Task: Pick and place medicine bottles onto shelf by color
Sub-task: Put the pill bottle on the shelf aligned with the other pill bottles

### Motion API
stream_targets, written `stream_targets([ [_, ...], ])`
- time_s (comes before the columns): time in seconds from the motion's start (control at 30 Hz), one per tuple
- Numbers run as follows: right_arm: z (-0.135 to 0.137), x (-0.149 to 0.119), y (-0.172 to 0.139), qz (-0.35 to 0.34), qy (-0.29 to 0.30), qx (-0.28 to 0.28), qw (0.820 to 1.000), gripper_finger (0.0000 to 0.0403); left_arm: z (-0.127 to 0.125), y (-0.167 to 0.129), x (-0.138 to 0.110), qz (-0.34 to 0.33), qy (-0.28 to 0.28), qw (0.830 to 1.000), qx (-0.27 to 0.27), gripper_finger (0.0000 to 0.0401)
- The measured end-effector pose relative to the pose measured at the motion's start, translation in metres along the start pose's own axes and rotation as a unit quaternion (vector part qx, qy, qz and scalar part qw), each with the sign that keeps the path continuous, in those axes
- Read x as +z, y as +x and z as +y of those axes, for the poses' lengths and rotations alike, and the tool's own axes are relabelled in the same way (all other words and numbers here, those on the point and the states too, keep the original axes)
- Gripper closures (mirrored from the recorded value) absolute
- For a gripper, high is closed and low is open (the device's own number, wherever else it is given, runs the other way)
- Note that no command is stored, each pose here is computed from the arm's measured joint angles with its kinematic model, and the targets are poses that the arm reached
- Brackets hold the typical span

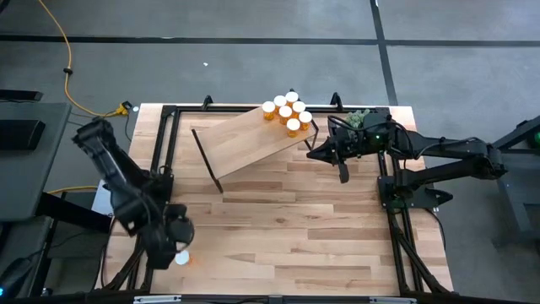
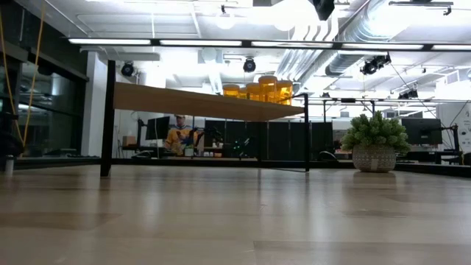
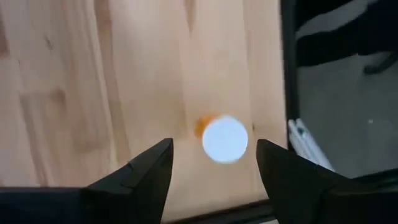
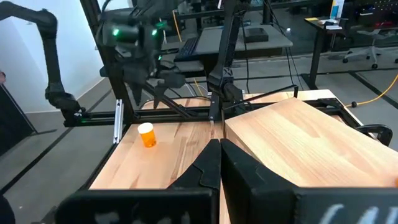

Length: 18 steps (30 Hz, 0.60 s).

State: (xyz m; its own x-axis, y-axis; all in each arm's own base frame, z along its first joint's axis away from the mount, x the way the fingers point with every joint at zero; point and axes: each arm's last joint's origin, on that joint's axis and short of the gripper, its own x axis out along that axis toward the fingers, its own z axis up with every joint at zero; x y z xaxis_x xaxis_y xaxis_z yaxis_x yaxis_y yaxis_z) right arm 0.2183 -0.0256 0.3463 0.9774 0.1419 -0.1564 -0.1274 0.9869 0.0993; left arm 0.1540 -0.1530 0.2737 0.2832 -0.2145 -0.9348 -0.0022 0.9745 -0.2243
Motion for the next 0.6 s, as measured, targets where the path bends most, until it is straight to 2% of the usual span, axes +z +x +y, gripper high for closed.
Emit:
stream_targets([
  [0.2,0.0,0.0,0.0,0.0,0.0,0.0,1.0,0.0403,-0.018,0.029,-0.018,0.032,-0.06,0.997,0.033,0.0154],
  [0.43,-0.002,-0.002,0.0,0.009,0.003,-0.031,0.999,0.0403,-0.024,0.055,-0.018,0.041,-0.073,0.996,0.029,0.0105],
  [0.6,-0.002,-0.003,0.0,0.013,0.004,-0.036,0.999,0.0403,-0.022,0.07,-0.022,0.05,-0.082,0.994,0.046,0.0096],
])
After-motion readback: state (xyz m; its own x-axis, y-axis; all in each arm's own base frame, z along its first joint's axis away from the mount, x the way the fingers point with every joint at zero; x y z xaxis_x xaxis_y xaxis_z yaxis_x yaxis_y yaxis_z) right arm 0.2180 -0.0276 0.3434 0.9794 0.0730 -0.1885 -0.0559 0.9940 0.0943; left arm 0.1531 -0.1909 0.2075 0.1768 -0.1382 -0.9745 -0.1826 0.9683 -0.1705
